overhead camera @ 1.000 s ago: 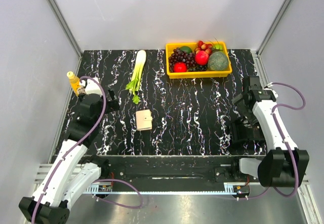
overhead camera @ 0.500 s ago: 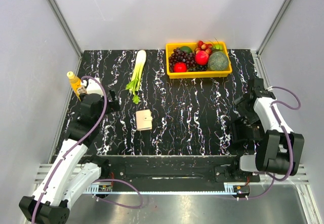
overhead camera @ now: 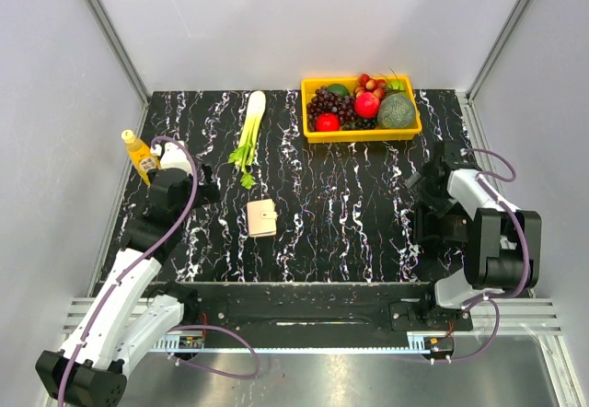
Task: Put the credit cards into the card holder
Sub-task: Open the storage box at the center of the board, then open the card holder at the center of the board.
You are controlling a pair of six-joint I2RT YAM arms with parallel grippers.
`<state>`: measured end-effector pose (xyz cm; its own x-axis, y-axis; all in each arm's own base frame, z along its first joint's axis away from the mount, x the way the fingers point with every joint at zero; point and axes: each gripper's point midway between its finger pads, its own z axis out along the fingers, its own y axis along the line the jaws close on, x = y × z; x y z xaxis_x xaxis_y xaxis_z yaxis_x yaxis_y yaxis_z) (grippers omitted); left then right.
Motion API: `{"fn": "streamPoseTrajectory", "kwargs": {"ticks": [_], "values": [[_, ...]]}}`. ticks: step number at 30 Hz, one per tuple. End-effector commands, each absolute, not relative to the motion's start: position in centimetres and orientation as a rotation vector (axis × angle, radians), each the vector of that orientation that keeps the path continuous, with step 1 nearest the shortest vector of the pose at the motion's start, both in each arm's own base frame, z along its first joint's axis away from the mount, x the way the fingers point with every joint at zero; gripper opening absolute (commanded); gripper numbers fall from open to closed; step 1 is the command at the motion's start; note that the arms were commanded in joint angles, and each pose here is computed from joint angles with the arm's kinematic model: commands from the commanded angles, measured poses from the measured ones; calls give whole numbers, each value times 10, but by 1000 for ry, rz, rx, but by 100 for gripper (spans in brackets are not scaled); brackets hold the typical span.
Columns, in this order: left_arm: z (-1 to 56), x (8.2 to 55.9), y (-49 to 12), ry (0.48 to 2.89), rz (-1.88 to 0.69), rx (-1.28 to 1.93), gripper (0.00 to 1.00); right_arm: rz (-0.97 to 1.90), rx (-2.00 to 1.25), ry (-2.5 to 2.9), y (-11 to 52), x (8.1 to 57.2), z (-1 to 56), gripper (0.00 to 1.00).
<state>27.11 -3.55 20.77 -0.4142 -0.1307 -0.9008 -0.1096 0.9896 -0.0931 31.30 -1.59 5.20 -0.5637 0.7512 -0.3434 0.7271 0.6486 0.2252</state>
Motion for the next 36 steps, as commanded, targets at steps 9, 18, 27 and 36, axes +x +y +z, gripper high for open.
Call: {"fn": "streamPoseTrajectory", "kwargs": {"ticks": [9, 18, 27, 36], "values": [[216, 276, -39, 1982, -43, -165, 99, 174, 712, 2641, 75, 347, 33, 86], [209, 277, -41, 2006, -55, -189, 99, 225, 365, 2686, 136, 356, 40, 86], [153, 287, -74, 2221, -201, -253, 99, 314, 107, 2427, 139, 367, 144, 98], [77, 295, -123, 2408, -352, -254, 85, 604, -3, 2410, 208, 334, 166, 79]]}}
